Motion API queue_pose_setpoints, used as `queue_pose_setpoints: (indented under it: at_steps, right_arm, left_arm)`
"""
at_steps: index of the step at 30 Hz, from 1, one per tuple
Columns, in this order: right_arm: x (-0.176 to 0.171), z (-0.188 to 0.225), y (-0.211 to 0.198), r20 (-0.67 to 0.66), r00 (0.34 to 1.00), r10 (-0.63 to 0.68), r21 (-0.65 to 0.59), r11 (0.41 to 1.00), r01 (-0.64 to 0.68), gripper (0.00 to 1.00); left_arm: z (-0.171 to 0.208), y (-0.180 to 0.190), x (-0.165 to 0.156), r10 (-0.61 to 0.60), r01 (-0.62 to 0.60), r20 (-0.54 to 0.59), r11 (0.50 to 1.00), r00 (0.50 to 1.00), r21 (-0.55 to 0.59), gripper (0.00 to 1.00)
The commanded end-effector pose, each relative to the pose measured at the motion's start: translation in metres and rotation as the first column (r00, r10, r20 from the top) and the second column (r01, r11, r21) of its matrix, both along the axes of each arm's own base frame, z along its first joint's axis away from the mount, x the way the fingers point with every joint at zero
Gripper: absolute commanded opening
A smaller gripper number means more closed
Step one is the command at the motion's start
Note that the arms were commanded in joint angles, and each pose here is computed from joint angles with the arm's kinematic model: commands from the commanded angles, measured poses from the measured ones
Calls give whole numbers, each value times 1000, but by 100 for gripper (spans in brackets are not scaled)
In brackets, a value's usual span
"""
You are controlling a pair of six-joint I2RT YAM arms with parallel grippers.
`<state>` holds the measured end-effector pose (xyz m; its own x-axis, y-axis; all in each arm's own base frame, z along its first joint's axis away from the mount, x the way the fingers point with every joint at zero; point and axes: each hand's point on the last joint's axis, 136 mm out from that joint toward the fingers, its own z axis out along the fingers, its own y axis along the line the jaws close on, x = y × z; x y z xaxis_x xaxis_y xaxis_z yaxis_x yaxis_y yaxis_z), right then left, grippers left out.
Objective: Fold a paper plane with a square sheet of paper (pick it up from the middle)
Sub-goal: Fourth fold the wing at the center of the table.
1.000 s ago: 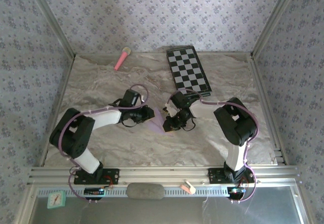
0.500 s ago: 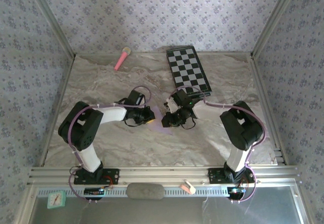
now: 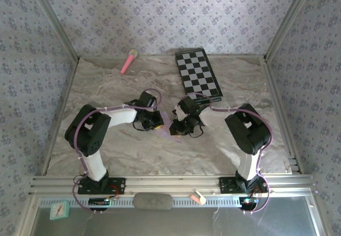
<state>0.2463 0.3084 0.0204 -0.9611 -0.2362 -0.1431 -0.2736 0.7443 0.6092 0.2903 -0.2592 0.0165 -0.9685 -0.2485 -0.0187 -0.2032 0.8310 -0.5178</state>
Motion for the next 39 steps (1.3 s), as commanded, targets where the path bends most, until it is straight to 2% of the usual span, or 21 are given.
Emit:
queue_pose_setpoints:
  at_steps: [1,8,23,35,39]
  right_arm:
    - [-25,-16,-18,-74,997,-14,-66,998,10,16]
    - [-47,-14,-30,-116,993,-23,-54,998,16,16]
    - [-69,-14,-43,-164,986,-37,-49,998,30,15]
    - [-78,-17,-51,-181,983,-39,-72,997,26,15]
    - [-83,-22,-60,-184,982,-38,-116,993,16,15]
  left_arm:
    - [-45,44,-29,82,-48,-138,971,987,236,11]
    - [-56,51,-33,117,-70,-161,959,980,273,10]
    - [-56,49,-33,114,-67,-165,962,980,265,11]
    - [-56,47,-33,111,-66,-165,965,980,254,10]
    - [-56,47,-33,110,-66,-164,965,980,252,10]
